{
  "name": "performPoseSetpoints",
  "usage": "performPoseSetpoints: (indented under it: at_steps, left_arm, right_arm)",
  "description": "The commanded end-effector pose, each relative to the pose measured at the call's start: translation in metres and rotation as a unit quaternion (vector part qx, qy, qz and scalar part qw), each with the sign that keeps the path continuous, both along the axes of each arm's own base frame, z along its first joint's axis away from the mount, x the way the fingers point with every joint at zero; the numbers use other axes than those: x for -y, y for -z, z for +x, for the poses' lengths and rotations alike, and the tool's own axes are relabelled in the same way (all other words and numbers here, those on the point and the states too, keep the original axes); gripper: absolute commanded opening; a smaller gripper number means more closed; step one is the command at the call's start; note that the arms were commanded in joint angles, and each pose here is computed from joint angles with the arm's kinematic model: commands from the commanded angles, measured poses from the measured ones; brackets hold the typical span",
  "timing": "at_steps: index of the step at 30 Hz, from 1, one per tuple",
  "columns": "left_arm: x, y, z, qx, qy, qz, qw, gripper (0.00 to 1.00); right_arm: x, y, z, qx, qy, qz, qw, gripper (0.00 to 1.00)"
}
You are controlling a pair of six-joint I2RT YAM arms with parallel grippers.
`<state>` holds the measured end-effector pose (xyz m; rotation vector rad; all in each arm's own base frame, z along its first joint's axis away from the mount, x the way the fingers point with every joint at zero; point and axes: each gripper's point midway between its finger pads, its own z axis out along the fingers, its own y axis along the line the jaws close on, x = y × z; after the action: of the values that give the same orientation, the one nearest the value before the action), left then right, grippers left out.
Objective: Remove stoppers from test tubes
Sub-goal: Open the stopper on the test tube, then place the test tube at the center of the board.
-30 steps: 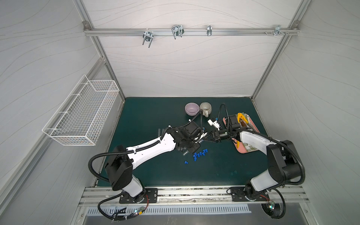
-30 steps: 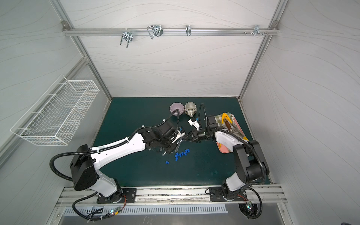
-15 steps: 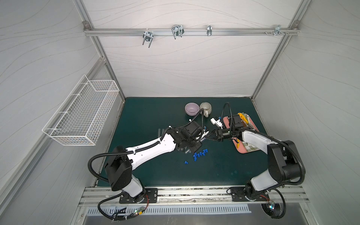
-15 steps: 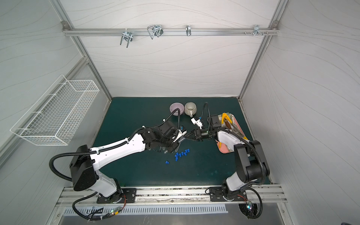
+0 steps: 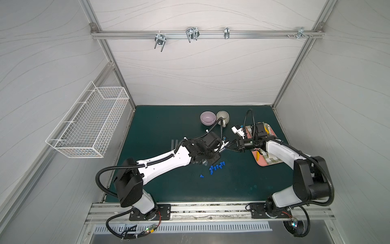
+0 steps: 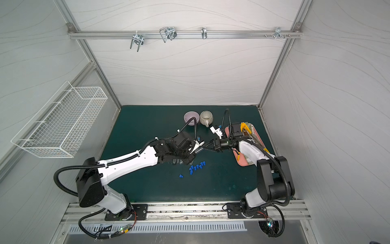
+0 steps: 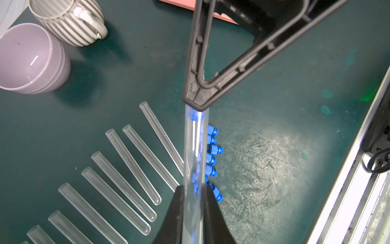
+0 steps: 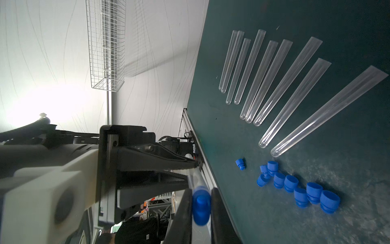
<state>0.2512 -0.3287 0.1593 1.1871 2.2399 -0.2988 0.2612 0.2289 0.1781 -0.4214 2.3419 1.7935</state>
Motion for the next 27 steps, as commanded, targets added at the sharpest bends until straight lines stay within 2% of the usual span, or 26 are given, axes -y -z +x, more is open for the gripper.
performPoseSetpoints:
  at_steps: [1,7,15,17,20,22,27]
  left_arm:
    - [-0.047,0.024,-0.005,-0.02,-0.033,0.097,0.995,0.02]
    - [-0.049,0.025,-0.005,-0.017,-0.032,0.103,0.994,0.02]
    - [-0.052,0.025,-0.006,-0.014,-0.033,0.106,0.994,0.02]
    - [-0.052,0.024,-0.006,-0.013,-0.034,0.104,0.994,0.02]
    - [-0.05,0.016,-0.004,-0.015,-0.045,0.087,0.995,0.02]
    - [-0.045,0.007,0.0,-0.03,-0.063,0.053,0.996,0.02]
    - [-0.021,-0.017,0.021,-0.042,-0.112,-0.022,0.993,0.05]
  right_arm:
    - [0.013,-0.005,0.012,0.017,0.03,0.001,0.999,0.0]
    - [0.016,-0.013,0.013,0.012,0.031,0.035,0.999,0.0]
    - [0.02,-0.009,0.016,0.005,0.041,0.028,0.999,0.0]
    - [0.022,-0.003,0.016,0.006,0.048,0.005,0.999,0.0]
    - [0.033,0.019,0.016,0.002,0.063,-0.075,0.995,0.0]
    - [0.042,0.037,0.015,0.002,0.072,-0.13,0.989,0.0]
    - [0.05,0.067,0.006,-0.019,0.08,-0.182,0.98,0.0]
